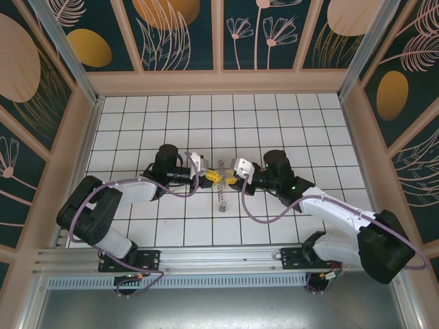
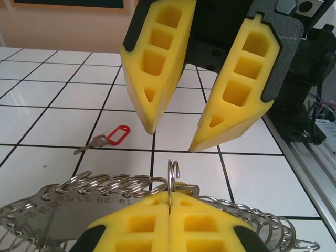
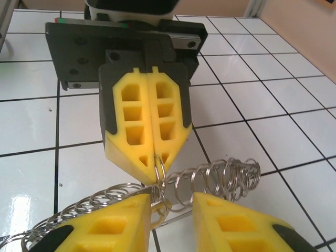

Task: Put the keys on the keyring

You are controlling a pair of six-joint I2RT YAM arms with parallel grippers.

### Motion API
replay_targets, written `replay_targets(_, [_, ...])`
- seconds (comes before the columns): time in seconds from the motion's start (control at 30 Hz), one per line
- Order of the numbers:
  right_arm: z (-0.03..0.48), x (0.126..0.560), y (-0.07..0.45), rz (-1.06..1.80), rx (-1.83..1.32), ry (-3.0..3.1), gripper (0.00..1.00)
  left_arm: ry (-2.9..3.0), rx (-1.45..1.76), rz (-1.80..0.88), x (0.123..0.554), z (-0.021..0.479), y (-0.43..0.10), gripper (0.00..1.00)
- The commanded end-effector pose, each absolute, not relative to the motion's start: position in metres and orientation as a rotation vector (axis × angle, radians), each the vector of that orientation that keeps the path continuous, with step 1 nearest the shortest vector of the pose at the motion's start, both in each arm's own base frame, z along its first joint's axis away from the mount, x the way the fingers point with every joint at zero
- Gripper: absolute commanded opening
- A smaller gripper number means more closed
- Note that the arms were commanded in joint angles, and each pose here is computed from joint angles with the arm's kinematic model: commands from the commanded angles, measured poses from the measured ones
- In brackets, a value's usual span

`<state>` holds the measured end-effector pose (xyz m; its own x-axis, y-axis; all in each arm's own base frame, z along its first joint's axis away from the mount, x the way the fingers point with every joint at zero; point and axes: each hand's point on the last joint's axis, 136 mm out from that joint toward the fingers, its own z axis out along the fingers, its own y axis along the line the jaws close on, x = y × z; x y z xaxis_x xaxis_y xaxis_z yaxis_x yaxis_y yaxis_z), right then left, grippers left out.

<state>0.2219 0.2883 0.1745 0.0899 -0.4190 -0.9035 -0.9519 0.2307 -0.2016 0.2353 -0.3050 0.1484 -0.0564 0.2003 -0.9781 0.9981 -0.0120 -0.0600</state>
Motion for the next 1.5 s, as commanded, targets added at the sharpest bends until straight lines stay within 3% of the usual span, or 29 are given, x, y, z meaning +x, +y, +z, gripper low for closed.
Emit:
replay_targets(0.0, [0.184, 0.214, 0.298, 0.711, -1.426, 1.422, 0.25, 1.326, 1.385, -1.180, 0.232, 0.157, -0.310, 0.00])
replay_targets(0.63, [0.177, 0.220, 0.305, 0.718, -1.447, 1.433, 0.23, 1.313, 1.385, -1.181, 0.231, 0.161, -0.310, 0.00])
replay_targets(0.87, [0.175, 0.222, 0.308, 0.730, -1.452, 1.433, 0.17, 1.317, 1.384, -1.180, 0.231, 0.161, -0.309, 0.00])
replay_targets(1.13, [0.175, 0.223, 0.307, 0.720, -1.457, 1.448, 0.02, 1.332, 1.374, -1.157, 0.234, 0.161, -0.309, 0.00])
replay_targets(1.47, [0.175, 0.228, 0.302, 0.671, -1.465, 1.523, 0.00, 1.442, 1.323, -1.017, 0.249, 0.159, -0.302, 0.22])
